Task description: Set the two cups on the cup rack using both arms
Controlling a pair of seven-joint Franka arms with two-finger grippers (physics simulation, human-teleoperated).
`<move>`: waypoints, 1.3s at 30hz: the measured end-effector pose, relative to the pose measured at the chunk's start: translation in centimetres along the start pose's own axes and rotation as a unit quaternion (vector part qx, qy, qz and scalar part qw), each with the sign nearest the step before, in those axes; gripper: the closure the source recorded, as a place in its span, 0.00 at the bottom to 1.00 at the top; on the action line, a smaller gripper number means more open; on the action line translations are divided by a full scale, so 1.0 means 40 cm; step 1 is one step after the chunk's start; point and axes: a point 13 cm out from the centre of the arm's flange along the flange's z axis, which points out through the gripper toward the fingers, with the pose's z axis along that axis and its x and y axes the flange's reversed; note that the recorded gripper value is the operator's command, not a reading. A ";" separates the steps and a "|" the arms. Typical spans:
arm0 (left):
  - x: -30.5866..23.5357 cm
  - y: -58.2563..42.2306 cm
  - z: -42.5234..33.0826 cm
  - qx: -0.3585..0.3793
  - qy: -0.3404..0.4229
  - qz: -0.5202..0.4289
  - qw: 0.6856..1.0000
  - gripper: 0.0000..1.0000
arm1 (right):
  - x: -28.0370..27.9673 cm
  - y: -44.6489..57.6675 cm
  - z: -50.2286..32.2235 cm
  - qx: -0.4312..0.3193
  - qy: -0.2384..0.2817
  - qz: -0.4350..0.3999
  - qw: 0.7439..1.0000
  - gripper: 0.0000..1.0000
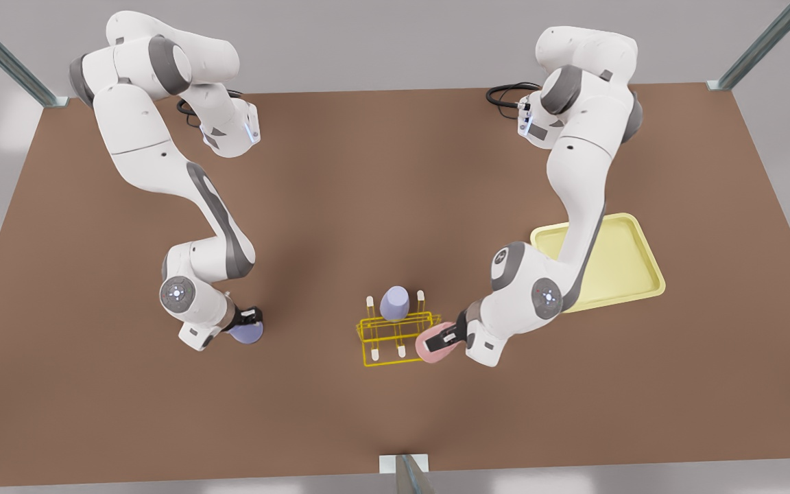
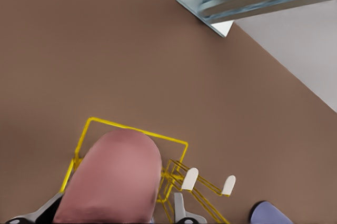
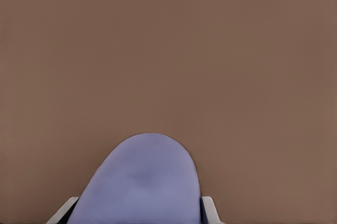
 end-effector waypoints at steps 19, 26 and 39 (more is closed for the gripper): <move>0.085 0.585 -0.799 -0.303 -0.007 0.010 0.953 0.00 | -0.335 0.626 -0.272 -0.229 -0.081 0.058 0.968 0.20; 0.153 0.605 -0.813 -0.323 0.049 0.066 0.943 0.00 | -0.303 0.734 -0.238 -0.262 -0.052 0.072 0.961 0.20; 0.179 0.619 -0.811 -0.328 0.093 0.126 0.932 0.00 | -0.310 0.765 -0.242 -0.275 -0.053 0.090 0.956 0.00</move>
